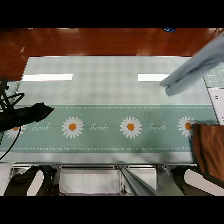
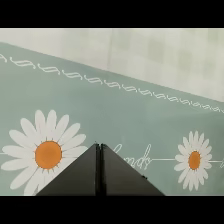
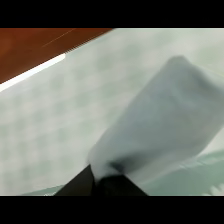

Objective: Fold the shirts.

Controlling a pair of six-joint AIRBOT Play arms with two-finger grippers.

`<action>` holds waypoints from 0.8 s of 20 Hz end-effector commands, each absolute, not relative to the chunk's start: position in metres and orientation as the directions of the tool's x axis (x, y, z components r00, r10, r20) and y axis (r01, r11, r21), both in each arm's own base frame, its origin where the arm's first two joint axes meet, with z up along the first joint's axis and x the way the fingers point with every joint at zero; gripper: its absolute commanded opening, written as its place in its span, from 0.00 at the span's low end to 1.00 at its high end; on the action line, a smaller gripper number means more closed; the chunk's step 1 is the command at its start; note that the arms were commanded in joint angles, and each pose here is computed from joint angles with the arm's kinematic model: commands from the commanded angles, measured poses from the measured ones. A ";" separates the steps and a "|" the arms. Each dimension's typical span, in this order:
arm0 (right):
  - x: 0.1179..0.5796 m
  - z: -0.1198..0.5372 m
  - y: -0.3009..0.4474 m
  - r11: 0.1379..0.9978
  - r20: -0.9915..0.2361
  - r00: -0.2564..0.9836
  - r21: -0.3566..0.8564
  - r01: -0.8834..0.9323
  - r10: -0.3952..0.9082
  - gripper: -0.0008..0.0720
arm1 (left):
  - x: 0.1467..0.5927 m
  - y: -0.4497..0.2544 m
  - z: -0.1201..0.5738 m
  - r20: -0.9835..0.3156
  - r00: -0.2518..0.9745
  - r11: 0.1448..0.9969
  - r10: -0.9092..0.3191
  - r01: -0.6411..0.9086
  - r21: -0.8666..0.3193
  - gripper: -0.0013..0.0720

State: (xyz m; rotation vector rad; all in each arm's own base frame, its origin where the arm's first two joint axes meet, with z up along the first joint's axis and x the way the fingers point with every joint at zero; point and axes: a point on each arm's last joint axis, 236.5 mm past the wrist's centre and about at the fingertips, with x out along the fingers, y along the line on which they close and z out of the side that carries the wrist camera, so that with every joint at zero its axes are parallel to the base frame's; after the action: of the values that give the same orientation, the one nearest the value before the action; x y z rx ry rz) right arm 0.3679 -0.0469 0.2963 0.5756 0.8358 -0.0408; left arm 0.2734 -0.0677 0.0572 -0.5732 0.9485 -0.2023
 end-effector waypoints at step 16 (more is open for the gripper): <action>0.047 0.165 -0.182 0.175 -0.966 0.048 0.003 0.985 -0.256 0.04 | 0.291 -0.080 0.062 -0.673 0.615 0.872 -0.410 0.050 -0.486 0.04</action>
State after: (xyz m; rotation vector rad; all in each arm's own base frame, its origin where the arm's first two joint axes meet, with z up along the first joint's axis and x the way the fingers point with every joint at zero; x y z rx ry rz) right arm 0.1085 -0.1852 0.1950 0.8700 0.9841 -0.9712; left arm 0.2874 -0.0802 0.0638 -0.4560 0.8742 -0.2754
